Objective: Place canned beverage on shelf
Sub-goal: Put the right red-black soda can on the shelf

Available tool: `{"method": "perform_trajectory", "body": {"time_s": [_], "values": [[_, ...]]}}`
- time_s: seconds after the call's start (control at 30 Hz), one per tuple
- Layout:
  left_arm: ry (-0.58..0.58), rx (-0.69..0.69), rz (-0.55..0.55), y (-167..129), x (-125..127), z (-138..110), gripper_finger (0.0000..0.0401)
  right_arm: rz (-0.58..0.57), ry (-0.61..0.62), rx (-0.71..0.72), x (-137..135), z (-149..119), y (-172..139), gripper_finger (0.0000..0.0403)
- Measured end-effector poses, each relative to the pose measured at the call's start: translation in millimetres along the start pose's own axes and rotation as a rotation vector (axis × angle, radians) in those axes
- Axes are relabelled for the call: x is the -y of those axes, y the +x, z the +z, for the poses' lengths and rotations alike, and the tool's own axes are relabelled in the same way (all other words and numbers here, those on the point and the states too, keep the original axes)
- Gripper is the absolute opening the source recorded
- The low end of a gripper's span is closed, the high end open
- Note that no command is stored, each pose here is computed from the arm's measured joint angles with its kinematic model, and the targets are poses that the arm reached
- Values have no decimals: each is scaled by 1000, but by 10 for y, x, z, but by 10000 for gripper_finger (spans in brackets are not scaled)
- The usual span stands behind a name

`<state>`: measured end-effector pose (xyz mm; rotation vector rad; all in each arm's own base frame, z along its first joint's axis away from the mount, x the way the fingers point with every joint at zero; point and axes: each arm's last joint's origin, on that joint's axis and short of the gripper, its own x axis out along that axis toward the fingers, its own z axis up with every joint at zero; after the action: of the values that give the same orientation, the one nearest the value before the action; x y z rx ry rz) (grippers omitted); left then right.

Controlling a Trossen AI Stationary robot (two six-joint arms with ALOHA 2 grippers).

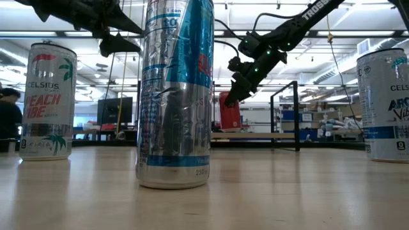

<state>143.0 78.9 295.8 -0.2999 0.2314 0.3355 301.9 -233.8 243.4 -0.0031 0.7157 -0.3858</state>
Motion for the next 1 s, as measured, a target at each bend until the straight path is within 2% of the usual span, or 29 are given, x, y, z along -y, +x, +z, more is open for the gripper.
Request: {"method": "perform_trajectory", "body": {"time_s": [0.3,0.47,0.7,1.0], "values": [[-1,0,0,1,0,0,311,-4,21,13,4,13,-1,321],[-3,-8,2,0,-2,-8,311,-3,38,4,-23,-80,27,321],[2,-10,2,0,-3,-10,311,-30,52,94,-43,-186,101,321],[0,-15,3,0,-3,-15,311,-6,57,83,-34,-233,82,321]]}}
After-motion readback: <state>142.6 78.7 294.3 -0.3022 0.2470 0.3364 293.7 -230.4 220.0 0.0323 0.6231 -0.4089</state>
